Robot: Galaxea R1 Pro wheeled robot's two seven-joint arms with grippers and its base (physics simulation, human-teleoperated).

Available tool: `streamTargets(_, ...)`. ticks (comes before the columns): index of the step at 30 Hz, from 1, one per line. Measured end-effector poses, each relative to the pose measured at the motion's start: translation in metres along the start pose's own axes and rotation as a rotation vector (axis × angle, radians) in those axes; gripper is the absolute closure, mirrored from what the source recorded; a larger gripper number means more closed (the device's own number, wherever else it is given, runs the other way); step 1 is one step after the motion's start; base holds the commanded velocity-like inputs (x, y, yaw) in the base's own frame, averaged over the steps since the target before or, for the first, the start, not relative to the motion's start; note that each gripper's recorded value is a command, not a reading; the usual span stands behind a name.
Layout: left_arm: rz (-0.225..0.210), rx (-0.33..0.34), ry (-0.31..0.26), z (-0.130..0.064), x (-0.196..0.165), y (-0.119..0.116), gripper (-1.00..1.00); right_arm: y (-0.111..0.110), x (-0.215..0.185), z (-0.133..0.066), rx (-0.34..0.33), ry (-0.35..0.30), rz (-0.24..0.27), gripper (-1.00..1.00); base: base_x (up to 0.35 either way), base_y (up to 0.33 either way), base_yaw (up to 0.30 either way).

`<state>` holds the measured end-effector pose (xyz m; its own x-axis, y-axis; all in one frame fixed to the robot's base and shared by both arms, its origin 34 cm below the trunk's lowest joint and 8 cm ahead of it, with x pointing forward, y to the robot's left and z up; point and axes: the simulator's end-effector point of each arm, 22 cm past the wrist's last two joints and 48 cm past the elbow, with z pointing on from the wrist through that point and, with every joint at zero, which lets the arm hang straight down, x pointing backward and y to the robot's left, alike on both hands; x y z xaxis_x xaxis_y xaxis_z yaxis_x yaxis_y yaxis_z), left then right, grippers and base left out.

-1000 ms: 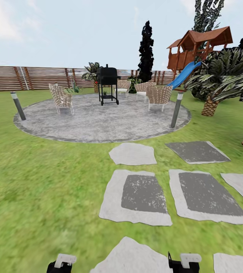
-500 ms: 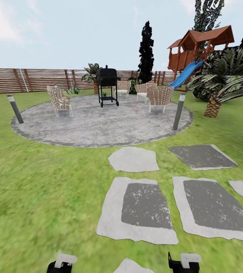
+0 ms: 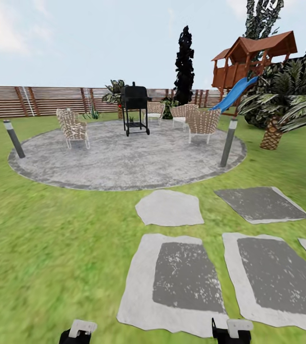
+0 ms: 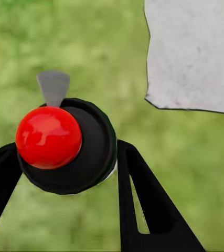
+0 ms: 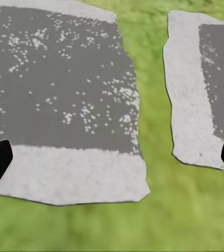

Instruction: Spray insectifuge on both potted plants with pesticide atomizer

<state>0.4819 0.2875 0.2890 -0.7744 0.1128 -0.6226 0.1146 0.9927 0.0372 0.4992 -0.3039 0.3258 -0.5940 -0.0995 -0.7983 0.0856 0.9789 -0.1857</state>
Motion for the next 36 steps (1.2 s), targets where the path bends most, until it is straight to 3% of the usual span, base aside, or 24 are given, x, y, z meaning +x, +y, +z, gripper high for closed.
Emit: streamTargets(36, 0.000, 0.000, 0.000, 0.0000, 0.0000, 0.0000, 1.00, 0.0008, 0.0000, 0.0000, -0.004, 0.000, -0.001, -1.00, 0.340, 0.000, 0.000)
